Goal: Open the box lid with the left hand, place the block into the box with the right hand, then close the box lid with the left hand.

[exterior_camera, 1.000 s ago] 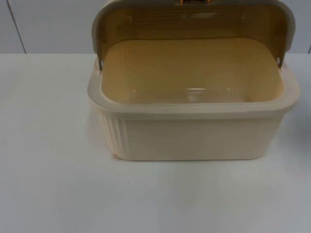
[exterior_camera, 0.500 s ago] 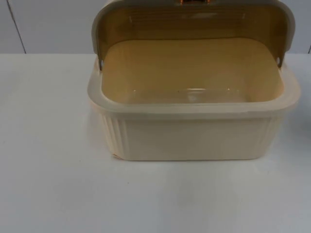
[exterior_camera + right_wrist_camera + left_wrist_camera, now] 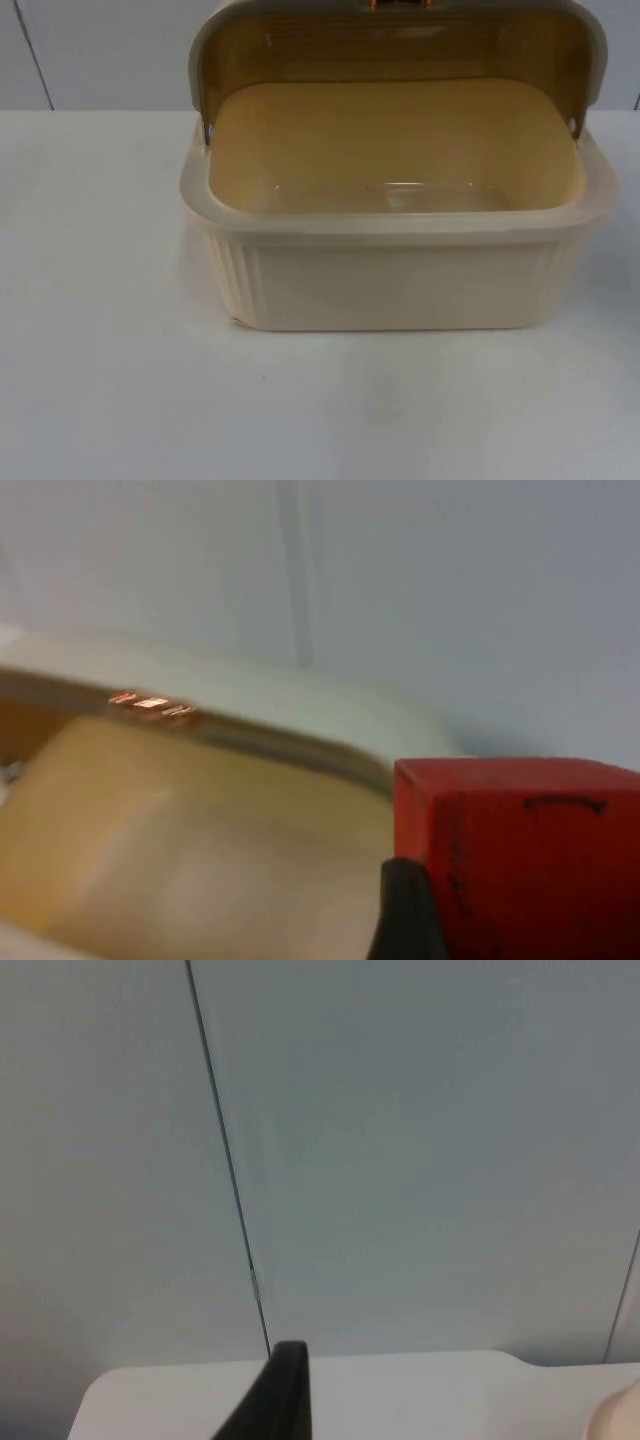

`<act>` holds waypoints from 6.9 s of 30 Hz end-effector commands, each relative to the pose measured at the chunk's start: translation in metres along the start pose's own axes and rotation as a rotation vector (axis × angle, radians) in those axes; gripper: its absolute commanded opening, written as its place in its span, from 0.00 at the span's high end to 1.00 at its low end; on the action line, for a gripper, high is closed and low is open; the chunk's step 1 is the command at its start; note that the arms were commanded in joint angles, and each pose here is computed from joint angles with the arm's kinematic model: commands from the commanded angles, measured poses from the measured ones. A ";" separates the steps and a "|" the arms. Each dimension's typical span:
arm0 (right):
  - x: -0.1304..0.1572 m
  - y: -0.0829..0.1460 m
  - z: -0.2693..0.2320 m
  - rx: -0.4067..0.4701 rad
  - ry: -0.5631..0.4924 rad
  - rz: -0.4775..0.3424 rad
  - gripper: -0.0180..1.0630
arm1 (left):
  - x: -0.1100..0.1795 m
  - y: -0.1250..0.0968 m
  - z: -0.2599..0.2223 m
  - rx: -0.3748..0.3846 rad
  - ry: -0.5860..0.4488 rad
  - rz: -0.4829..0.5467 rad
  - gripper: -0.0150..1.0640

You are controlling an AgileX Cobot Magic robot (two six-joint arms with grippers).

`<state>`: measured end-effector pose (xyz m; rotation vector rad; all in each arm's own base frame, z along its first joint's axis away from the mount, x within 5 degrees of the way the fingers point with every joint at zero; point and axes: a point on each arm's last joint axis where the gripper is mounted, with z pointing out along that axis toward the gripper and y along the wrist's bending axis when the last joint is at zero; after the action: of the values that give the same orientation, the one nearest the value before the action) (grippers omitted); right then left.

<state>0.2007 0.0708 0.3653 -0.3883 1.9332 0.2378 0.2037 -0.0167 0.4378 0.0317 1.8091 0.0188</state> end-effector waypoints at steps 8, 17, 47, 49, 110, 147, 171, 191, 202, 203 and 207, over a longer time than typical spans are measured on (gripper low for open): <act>0.006 0.045 0.026 -0.177 0.055 -0.078 0.98 | -0.002 0.000 -0.002 0.004 -0.004 -0.021 0.02; 0.023 0.059 0.075 -0.194 0.114 -0.092 0.98 | -0.002 0.000 -0.002 0.004 -0.004 -0.021 0.02; 0.090 0.066 0.197 -0.109 0.049 -0.174 0.98 | -0.001 0.000 -0.002 0.003 -0.003 -0.020 0.02; 0.095 0.066 0.200 -0.108 0.060 -0.175 0.98 | -0.001 0.000 -0.002 0.003 -0.003 -0.020 0.02; 0.037 0.060 0.079 -0.207 0.250 -0.027 0.01 | -0.001 0.000 -0.002 0.005 -0.001 -0.024 0.02; -0.059 -0.090 -0.033 0.377 0.122 0.116 0.01 | 0.000 0.001 -0.002 -0.004 0.013 -0.015 0.02; -0.005 -0.081 -0.047 0.385 0.076 0.183 0.01 | 0.002 0.000 -0.002 0.005 0.032 -0.045 0.02; -0.005 -0.083 -0.044 0.412 0.079 0.166 0.01 | 0.003 0.005 -0.002 -0.055 0.044 0.054 0.02; -0.007 -0.084 -0.044 0.415 0.066 0.164 0.01 | 0.008 -0.004 0.033 -0.006 0.054 0.029 0.02; -0.007 -0.084 -0.044 0.415 0.066 0.164 0.01 | 0.008 -0.004 0.033 -0.006 0.054 0.029 0.02; -0.007 -0.084 -0.044 0.415 0.066 0.164 0.01 | 0.017 -0.014 0.069 0.049 0.104 -0.021 0.02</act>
<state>0.1972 -0.0207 0.3893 0.0367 2.0295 -0.0708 0.2624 -0.0281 0.4043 0.0575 1.9338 -0.0077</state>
